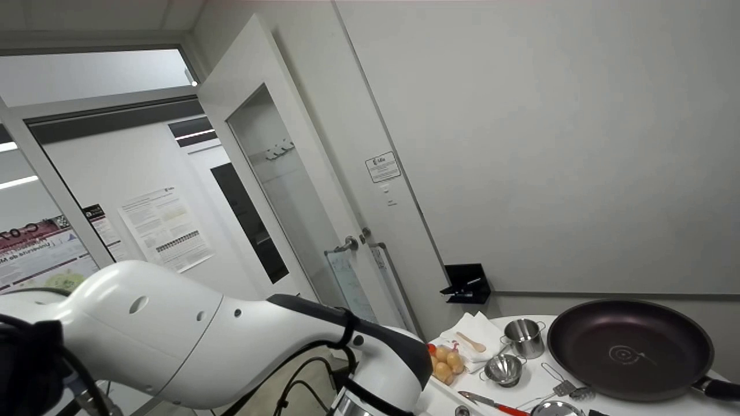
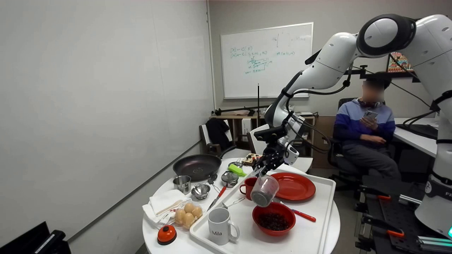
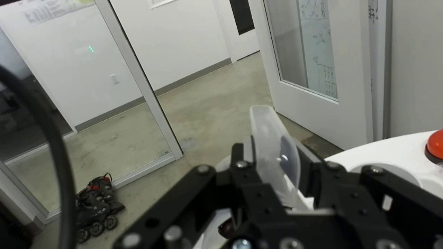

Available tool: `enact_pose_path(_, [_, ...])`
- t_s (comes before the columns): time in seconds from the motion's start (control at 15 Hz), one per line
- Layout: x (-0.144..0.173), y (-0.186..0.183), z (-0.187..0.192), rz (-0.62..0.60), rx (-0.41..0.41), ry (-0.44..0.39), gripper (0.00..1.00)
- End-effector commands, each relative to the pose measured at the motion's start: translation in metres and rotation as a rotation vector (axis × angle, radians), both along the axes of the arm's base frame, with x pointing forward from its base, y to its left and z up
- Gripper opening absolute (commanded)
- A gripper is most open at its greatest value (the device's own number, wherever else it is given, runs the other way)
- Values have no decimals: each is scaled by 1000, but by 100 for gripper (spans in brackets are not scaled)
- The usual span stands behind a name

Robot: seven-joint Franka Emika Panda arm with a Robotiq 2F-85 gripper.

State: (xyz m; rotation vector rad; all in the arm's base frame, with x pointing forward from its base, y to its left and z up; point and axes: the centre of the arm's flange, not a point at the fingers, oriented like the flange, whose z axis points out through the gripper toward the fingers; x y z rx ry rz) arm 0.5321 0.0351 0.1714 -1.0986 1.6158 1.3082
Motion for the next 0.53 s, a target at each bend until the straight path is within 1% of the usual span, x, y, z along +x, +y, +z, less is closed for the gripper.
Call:
enact_pose_path(0.0, [5,0,-4,-3,84,-43,11])
enact_pose_path(0.47, [4,-4,-9,-9,146,-80,11])
